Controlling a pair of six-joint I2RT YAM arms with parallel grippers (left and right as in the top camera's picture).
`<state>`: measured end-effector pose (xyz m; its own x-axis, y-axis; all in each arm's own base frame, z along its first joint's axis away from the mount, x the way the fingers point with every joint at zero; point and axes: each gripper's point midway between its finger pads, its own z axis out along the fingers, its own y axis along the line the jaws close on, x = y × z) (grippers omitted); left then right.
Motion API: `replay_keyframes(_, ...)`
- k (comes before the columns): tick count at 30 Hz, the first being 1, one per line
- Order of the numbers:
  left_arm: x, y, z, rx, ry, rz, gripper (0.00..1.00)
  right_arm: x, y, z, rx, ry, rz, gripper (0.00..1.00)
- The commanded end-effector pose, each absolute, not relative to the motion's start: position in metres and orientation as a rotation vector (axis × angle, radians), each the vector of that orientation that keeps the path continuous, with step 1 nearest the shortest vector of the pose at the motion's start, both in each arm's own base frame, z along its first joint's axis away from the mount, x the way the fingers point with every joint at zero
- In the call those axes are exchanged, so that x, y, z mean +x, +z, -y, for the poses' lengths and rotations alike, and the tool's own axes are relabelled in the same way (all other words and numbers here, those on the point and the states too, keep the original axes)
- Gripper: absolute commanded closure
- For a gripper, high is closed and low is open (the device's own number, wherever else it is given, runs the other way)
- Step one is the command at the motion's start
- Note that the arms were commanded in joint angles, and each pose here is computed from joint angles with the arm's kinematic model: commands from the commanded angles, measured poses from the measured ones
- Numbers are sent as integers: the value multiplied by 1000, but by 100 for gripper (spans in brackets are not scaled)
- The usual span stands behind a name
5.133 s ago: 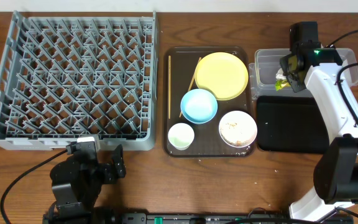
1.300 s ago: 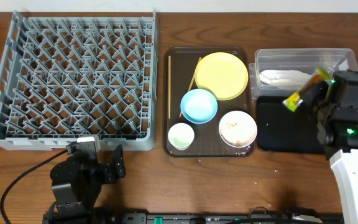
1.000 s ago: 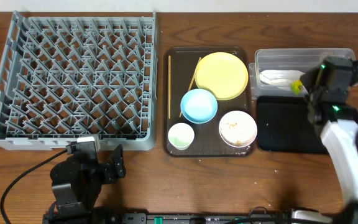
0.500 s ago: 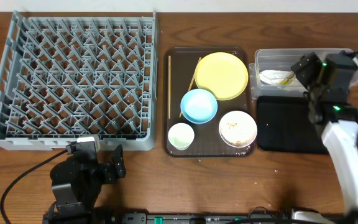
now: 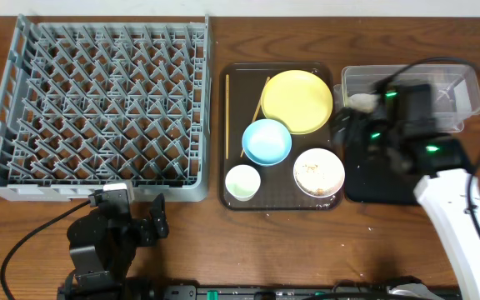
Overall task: Sort waste into correct bins and load items into the dishwasher
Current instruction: 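Grasp the rim of the pink rice bowl with the right gripper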
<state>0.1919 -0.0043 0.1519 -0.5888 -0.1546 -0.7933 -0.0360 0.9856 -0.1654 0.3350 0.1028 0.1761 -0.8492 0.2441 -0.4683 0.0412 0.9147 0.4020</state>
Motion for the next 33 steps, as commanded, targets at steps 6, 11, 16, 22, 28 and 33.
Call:
replay_keyframes(6, 192, 158, 6, -140, -182, -2181, 10, 306, 132, -158, -162, 482, -2724, 29)
replay_keyframes(11, 192, 158, 6, -140, -182, -2181, 10, 297, 93, -172, -293, 334, -2852, 35)
replay_keyframes(16, 192, 158, 6, -140, -182, -2181, 10, 295, 78, -180, -380, 241, -2912, 58)
replay_keyframes(22, 192, 158, 6, -140, -182, -2181, 9, 295, 58, -182, -408, 142, -2938, 64)
replay_keyframes(28, 192, 158, 6, -140, -182, -2181, 9, 291, 44, -182, -425, 118, -2978, 63)
replay_keyframes(33, 192, 158, 6, -140, -182, -2181, 10, 284, 34, -189, -471, 103, -3000, 66)
